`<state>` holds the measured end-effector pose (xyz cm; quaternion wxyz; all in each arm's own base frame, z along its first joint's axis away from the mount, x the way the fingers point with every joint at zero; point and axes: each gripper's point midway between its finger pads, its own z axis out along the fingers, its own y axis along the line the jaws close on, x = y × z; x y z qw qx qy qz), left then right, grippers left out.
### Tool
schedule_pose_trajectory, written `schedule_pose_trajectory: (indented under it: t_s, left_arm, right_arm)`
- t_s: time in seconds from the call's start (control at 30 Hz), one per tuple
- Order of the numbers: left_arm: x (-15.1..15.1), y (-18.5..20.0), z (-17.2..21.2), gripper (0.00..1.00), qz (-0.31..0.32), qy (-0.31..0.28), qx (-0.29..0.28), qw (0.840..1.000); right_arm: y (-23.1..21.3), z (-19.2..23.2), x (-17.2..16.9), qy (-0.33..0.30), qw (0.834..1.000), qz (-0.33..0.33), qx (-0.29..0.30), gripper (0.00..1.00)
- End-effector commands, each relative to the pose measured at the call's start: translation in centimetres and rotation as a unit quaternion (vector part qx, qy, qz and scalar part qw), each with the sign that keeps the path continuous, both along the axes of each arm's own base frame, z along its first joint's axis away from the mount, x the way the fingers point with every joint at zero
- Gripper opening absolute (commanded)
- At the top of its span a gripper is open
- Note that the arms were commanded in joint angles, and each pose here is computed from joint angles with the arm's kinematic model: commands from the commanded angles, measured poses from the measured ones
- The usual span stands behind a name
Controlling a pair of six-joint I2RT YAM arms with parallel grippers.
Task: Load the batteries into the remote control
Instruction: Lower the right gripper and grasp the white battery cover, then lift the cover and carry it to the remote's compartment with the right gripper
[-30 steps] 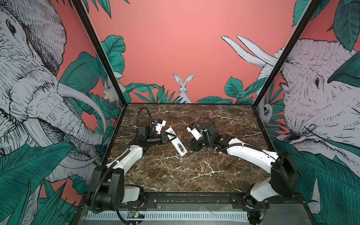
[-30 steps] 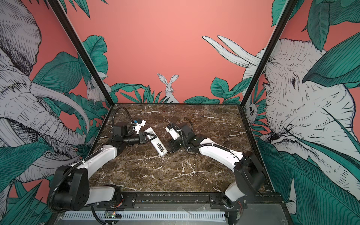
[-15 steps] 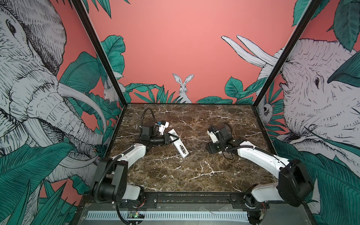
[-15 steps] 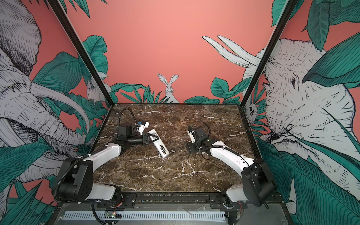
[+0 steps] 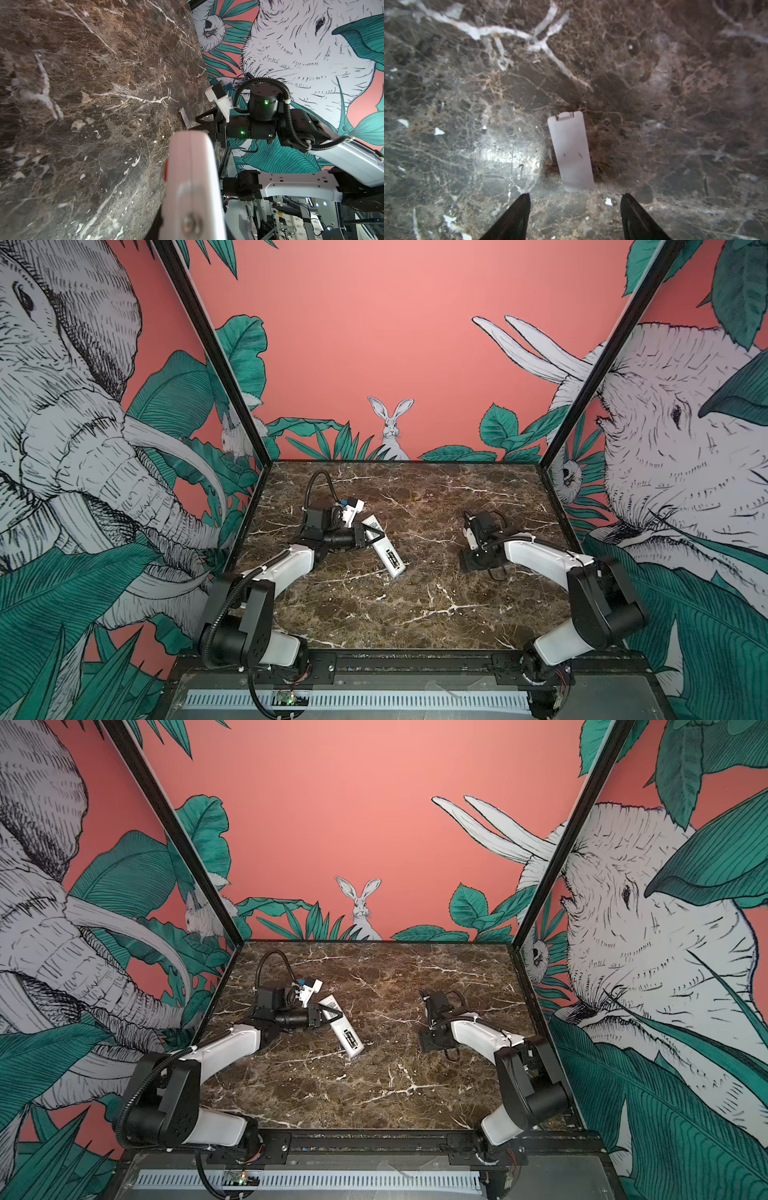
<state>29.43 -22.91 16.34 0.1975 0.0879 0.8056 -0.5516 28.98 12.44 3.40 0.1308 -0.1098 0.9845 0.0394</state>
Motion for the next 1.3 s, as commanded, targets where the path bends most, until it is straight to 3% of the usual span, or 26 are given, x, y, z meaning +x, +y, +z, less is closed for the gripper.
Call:
schedule_pose_trajectory:
  t_s: [0.0, 0.2, 0.47, 1.0, 1.27]
  left_arm:
    - [0.6, -0.4, 2.0, 0.01, -0.009, -0.035, -0.013, 0.999]
    - [0.4, -0.5, 2.1, 0.01, -0.011, -0.037, -0.012, 0.999]
    - [0.3, -0.4, 2.0, 0.01, -0.012, -0.038, -0.011, 0.999]
    - [0.0, -0.4, 2.0, 0.01, -0.014, -0.039, -0.01, 0.999]
    - [-0.1, -0.3, 2.0, 0.01, -0.015, -0.039, -0.011, 0.999]
  right_arm:
    - [0.0, -0.4, 0.7, 0.019, 1.0, 0.008, -0.018, 0.69]
    - [0.3, -1.6, 1.7, 0.033, 0.999, 0.02, -0.02, 0.63]
    - [0.4, -2.4, 2.3, 0.035, 0.999, 0.022, -0.027, 0.48]
    - [1.3, -1.6, 3.3, 0.008, 0.999, 0.044, -0.025, 0.28]
    - [2.8, 0.5, 3.5, -0.025, 0.997, 0.073, -0.02, 0.23]
